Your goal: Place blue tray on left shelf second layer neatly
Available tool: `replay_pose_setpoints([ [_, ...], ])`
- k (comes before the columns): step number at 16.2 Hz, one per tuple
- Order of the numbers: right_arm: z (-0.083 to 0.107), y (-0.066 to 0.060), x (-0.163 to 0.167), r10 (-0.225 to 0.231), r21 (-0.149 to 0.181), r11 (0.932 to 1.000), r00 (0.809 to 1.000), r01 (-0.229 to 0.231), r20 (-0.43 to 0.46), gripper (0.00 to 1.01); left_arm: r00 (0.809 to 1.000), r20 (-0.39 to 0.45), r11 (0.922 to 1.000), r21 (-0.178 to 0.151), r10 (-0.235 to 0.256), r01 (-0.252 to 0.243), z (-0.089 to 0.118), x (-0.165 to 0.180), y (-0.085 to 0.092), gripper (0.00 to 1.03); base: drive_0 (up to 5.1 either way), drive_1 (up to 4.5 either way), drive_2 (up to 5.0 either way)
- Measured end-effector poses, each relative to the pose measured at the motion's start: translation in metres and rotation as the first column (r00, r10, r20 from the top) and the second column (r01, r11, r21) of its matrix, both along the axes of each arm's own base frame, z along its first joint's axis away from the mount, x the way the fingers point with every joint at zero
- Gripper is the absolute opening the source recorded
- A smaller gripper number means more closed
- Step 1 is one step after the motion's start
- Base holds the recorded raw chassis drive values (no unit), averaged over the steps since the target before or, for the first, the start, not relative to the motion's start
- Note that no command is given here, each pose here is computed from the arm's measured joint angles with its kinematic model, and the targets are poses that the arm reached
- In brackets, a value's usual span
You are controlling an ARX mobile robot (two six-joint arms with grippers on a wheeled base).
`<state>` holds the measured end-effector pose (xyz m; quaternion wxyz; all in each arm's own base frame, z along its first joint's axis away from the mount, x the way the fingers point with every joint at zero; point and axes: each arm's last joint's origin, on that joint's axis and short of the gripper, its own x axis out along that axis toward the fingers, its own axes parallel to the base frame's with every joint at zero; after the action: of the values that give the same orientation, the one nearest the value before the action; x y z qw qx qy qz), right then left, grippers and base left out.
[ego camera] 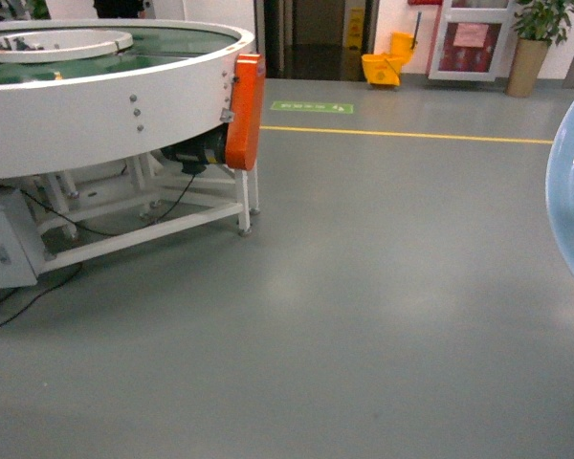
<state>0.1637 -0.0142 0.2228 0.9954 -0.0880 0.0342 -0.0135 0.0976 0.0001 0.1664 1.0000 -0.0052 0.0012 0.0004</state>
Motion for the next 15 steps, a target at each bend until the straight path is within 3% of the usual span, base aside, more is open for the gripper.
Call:
replay_pose_setpoints([
  [15, 0.0, 0.0, 0.0, 0.0, 0.0, 1.0, 1.0, 0.0, 0.0, 0.02, 1.0, 0.0, 1.0, 0.0, 0.0, 0.0, 0.0, 0.0, 0.0, 0.98, -1.7, 0.21, -3.7],
])
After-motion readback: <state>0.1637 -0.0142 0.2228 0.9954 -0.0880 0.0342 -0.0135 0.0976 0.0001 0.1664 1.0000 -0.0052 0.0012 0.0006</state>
